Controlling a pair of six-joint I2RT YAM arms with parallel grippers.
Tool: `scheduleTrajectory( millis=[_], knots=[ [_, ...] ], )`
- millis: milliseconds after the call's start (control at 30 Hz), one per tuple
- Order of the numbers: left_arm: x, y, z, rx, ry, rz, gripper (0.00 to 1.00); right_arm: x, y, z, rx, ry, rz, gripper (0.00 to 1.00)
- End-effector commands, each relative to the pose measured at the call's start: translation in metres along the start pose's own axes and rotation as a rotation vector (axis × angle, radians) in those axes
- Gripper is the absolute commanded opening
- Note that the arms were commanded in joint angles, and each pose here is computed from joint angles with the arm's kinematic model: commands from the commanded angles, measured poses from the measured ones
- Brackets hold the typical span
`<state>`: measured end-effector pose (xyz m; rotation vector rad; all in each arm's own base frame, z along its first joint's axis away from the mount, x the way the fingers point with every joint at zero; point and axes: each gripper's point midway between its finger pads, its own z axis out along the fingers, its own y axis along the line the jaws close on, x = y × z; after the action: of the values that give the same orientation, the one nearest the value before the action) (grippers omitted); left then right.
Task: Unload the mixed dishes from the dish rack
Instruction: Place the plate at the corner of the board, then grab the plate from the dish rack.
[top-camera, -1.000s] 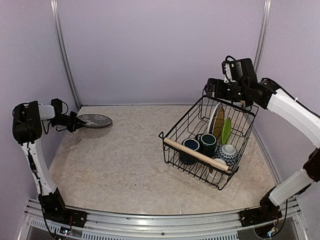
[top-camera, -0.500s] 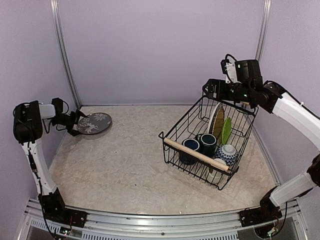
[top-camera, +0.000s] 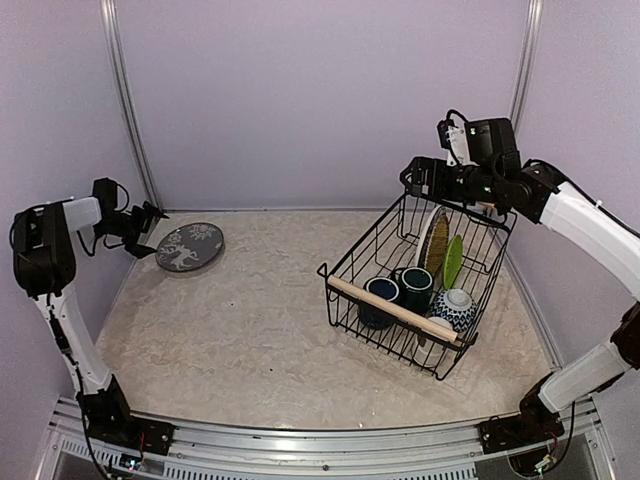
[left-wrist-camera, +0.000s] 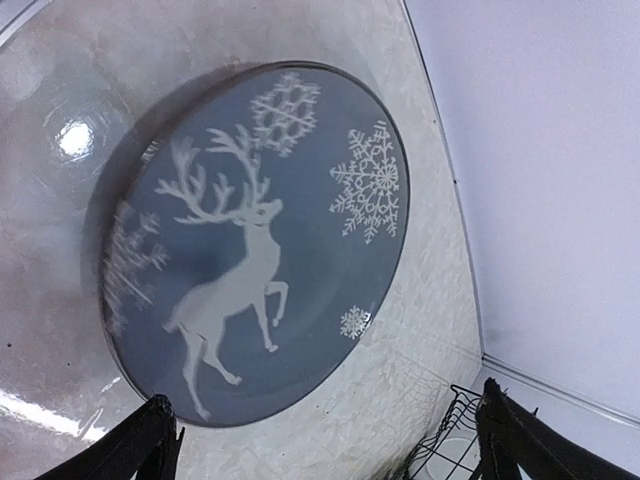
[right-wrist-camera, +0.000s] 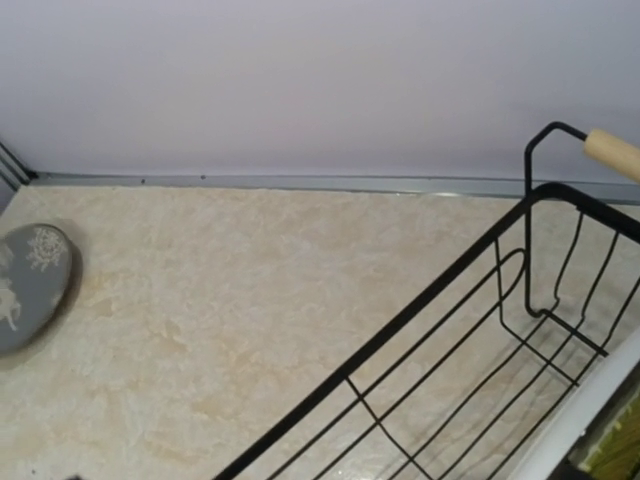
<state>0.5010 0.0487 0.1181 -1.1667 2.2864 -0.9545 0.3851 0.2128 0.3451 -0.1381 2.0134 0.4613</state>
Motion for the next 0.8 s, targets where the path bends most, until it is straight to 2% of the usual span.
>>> scheduleTrajectory(
  millis=[0, 133, 333, 500, 767],
  knots=[
    [-0.002, -0.022, -0.025, 0.062, -0.031, 0.002, 0.99, -0.006, -0.007, -0.001, 0.034, -0.008, 0.062, 1.00],
    [0.007, -0.036, -0.040, 0.116, -0.020, 0.019, 0.99, -0.001, -0.022, 0.000, 0.097, -0.029, 0.101, 1.00],
    [0.014, -0.054, -0.064, 0.172, -0.042, 0.062, 0.99, -0.005, -0.010, 0.009, 0.014, -0.018, 0.088, 1.00],
    [0.034, -0.082, -0.080, 0.221, -0.048, 0.187, 0.99, 0.003, -0.020, 0.023, 0.080, 0.020, 0.107, 1.00],
    [0.091, -0.139, -0.097, 0.293, -0.049, 0.459, 0.99, 0.038, -0.048, 0.043, 0.159, 0.101, 0.196, 1.00]
  ],
)
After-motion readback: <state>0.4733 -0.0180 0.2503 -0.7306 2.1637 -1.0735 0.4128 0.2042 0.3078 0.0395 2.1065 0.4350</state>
